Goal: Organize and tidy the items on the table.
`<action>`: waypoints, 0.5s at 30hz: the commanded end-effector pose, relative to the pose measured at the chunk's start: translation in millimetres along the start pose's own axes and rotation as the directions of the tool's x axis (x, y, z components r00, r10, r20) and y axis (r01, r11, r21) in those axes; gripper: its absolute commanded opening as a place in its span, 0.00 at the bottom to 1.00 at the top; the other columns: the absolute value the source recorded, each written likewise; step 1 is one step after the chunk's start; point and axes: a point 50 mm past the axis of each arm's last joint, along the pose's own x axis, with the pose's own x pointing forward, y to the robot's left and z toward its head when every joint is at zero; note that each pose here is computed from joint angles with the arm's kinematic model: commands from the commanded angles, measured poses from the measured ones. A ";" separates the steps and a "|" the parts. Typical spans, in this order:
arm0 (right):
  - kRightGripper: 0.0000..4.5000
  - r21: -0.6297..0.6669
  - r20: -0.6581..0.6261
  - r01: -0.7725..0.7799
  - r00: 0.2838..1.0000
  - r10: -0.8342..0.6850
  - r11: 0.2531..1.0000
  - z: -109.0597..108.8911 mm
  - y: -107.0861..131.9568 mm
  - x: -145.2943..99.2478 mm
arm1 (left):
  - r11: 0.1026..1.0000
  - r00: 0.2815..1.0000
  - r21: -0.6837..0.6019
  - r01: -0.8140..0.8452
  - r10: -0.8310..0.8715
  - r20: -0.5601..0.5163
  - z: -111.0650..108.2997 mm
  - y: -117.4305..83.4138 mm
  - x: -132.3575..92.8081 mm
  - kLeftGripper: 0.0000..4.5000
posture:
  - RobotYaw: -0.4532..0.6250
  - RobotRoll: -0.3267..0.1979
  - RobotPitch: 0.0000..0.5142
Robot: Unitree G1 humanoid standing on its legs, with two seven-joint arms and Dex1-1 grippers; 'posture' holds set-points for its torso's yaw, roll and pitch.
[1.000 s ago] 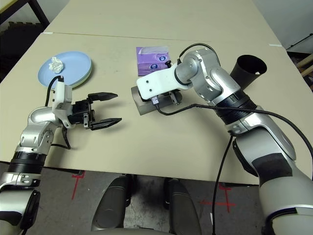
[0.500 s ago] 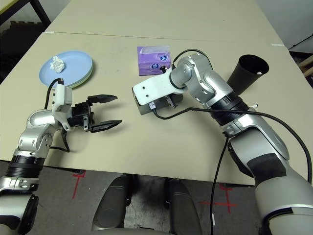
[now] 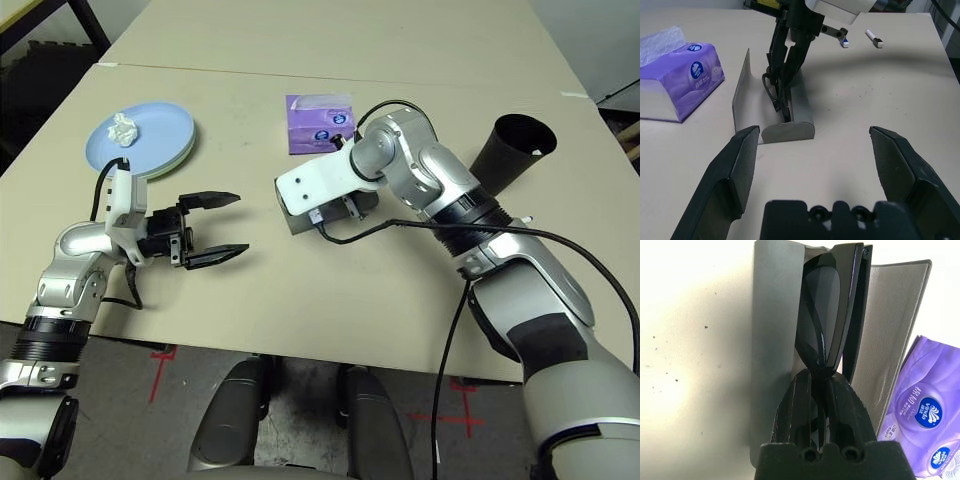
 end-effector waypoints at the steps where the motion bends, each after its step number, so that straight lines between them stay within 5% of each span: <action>1: 0.07 0.004 -0.012 -0.034 0.999 0.034 0.999 -2.7 4.0 2.5 | 1.000 1.000 0.013 0.019 -0.019 0.001 0.7 -1.5 2.5 1.00 | 0.69 0.62 0.41; 15: 0.07 0.046 0.008 -0.074 0.997 0.073 0.996 -0.4 5.9 1.0 | 1.000 1.000 0.007 0.007 -0.007 0.005 1.2 0.8 1.9 1.00 | 0.70 0.62 0.40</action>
